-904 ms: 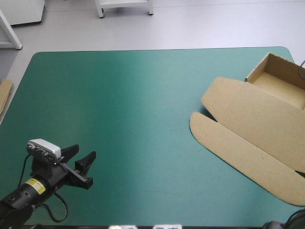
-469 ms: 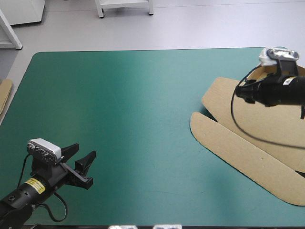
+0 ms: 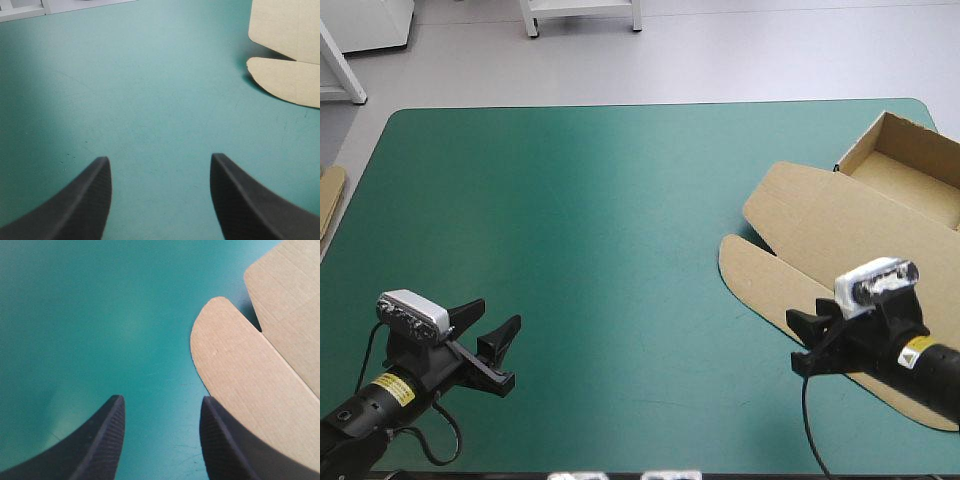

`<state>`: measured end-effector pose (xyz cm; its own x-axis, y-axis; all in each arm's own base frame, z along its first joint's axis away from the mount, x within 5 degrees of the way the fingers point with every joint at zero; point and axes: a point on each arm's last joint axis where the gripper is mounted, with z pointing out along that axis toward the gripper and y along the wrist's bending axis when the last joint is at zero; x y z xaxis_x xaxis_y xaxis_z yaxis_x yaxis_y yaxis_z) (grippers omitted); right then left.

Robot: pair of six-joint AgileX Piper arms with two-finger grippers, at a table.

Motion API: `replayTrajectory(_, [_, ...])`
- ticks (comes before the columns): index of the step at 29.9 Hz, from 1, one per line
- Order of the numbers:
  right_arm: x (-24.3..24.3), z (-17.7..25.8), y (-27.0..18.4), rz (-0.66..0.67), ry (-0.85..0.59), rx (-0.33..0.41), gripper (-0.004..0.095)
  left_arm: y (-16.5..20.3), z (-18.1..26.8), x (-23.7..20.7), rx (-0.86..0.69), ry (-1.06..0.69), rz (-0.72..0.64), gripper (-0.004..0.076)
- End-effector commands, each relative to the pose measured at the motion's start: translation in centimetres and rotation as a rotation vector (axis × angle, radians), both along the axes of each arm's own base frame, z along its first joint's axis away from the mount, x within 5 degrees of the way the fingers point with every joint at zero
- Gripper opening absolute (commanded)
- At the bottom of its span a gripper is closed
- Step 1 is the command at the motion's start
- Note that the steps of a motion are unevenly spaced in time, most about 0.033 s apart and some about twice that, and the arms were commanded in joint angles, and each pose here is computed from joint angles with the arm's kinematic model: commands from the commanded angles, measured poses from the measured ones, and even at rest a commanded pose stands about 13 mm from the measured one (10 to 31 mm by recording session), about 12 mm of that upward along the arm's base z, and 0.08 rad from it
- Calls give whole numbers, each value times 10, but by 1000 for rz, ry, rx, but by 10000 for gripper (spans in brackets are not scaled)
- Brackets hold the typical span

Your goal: Fold the box

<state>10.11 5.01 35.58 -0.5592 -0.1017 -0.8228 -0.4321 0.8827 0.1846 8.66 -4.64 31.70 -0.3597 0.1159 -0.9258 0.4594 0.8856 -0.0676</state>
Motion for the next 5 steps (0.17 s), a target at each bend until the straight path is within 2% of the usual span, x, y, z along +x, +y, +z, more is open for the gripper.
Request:
replayTrajectory(1, [-12, -14, -4, -20, -156, 29, 433, -1, 11, 2, -36, -78, -2, 420])
replayTrajectory(5, [-20, -43, -9, -53, -179, 38, 433, -2, -7, 4, -23, -24, -4, 420])
